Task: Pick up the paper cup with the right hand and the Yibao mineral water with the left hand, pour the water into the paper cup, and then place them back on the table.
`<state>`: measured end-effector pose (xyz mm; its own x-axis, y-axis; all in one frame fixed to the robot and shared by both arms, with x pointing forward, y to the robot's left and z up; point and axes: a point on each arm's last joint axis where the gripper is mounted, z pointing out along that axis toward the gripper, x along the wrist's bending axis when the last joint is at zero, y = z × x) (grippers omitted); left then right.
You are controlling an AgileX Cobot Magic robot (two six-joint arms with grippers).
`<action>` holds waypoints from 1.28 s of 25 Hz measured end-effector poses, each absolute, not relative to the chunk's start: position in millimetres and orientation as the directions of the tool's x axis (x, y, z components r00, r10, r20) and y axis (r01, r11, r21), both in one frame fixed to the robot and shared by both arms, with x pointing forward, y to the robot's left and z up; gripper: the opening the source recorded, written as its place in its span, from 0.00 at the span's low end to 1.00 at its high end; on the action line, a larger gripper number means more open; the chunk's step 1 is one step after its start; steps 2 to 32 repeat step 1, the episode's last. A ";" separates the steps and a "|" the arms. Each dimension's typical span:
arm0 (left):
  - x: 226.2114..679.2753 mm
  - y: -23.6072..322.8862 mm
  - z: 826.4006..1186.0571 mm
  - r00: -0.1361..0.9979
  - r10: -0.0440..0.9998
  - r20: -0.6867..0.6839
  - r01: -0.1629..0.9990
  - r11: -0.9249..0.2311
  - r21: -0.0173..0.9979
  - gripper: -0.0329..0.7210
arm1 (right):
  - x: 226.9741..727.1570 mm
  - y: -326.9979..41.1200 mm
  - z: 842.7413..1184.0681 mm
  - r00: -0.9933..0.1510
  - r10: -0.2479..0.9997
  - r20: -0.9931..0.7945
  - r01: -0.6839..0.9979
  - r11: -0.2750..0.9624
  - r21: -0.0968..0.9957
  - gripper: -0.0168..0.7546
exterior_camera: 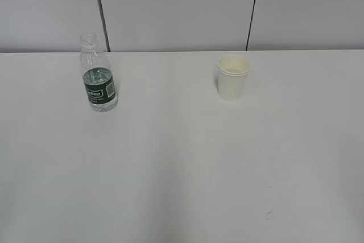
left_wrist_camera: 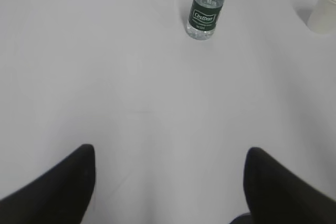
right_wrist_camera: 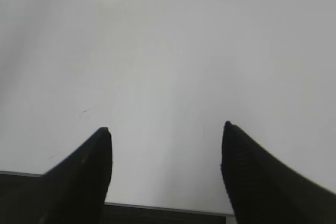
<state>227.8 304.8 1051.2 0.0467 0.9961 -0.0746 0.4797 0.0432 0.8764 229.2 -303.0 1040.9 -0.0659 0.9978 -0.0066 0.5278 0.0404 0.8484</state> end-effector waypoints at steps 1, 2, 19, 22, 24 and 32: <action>227.8 304.8 1051.2 0.047 0.996 -0.075 0.480 0.043 0.876 0.75 | 229.2 -303.0 1040.9 -0.066 0.998 -0.007 0.528 0.040 0.848 0.69; 227.8 304.8 1051.2 0.047 0.996 -0.075 0.480 0.043 0.876 0.75 | 229.2 -303.0 1040.9 -0.066 0.998 -0.007 0.528 0.040 0.848 0.69; 227.8 304.8 1051.2 0.047 0.996 -0.075 0.480 0.043 0.876 0.75 | 229.2 -303.0 1040.9 -0.066 0.998 -0.007 0.528 0.040 0.848 0.69; 227.8 304.8 1051.2 0.047 0.996 -0.075 0.480 0.043 0.876 0.75 | 229.2 -303.0 1040.9 -0.066 0.998 -0.007 0.528 0.040 0.848 0.69; 227.8 304.8 1051.2 0.047 0.996 -0.075 0.480 0.043 0.876 0.75 | 229.2 -303.0 1040.9 -0.066 0.998 -0.007 0.528 0.040 0.848 0.69; 227.8 304.8 1051.2 0.047 0.996 -0.075 0.480 0.043 0.876 0.75 | 229.2 -303.0 1040.9 -0.066 0.998 -0.007 0.528 0.040 0.848 0.69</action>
